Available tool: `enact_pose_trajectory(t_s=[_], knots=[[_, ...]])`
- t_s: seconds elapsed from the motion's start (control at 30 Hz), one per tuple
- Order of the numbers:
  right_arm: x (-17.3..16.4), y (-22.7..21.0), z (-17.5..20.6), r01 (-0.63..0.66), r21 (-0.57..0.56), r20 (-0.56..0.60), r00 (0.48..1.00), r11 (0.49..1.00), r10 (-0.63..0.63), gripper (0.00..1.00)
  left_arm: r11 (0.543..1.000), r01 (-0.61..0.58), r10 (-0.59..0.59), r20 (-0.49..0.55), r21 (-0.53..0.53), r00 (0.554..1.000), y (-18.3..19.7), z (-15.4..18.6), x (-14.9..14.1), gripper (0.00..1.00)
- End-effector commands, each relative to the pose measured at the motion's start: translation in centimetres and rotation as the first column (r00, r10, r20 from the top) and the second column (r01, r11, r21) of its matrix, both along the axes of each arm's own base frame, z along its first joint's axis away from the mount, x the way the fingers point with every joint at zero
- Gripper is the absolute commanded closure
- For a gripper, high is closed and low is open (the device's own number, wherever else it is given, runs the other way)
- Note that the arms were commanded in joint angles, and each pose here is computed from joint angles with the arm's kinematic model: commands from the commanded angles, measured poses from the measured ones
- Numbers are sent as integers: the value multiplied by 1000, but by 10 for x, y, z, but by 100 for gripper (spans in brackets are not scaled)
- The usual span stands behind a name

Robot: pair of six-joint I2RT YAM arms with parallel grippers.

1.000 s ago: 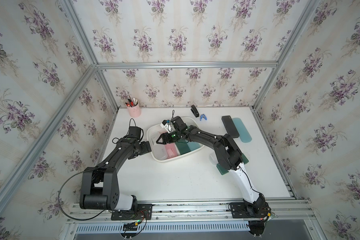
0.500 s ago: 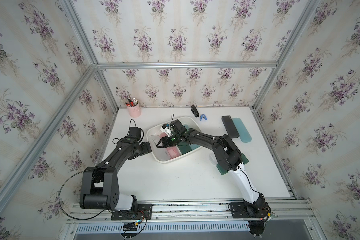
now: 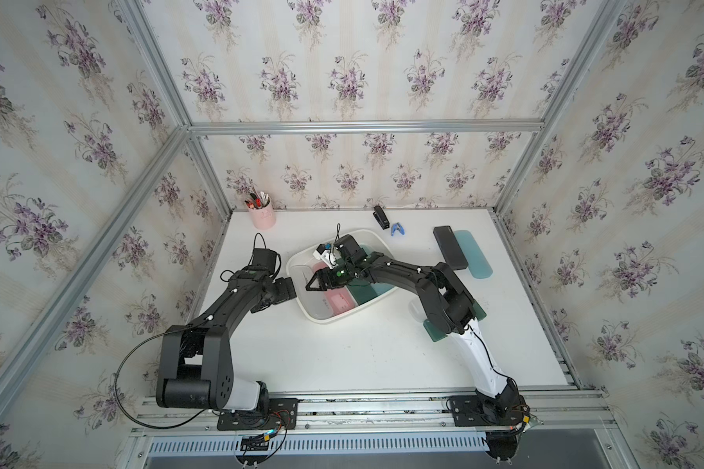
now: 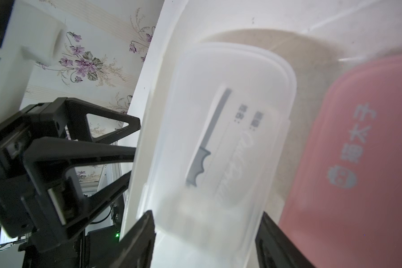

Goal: Put the pencil case into the storage box
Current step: Adjust the pencil case in the storage box.

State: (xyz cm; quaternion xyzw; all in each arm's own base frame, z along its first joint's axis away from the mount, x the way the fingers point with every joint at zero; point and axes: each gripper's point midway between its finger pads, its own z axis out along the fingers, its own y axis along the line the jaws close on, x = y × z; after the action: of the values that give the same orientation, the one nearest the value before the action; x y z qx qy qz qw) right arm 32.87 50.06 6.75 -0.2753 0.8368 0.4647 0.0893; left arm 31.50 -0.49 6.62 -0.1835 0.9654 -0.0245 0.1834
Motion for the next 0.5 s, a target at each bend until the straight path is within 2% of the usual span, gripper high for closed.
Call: enact_pose_trajectory(t_s=[0.0, 0.2, 0.37, 0.47], knots=[[1, -4, -8, 2, -64, 40, 999, 998, 1, 30, 1000, 20, -19, 55, -23, 998, -6, 8, 11, 3], [15, -15, -4, 73, -124, 122, 991, 990, -58, 25, 1000, 13, -13, 53, 0, 999, -2, 13, 9, 3], [30, -20, 18, 146, -130, 211, 970, 981, -117, 20, 1000, 11, -11, 40, 13, 999, 1, 12, 7, 3], [39, -24, 36, 178, -129, 268, 954, 976, -138, 18, 1000, 7, -8, 67, 24, 998, 3, 22, 6, 3]])
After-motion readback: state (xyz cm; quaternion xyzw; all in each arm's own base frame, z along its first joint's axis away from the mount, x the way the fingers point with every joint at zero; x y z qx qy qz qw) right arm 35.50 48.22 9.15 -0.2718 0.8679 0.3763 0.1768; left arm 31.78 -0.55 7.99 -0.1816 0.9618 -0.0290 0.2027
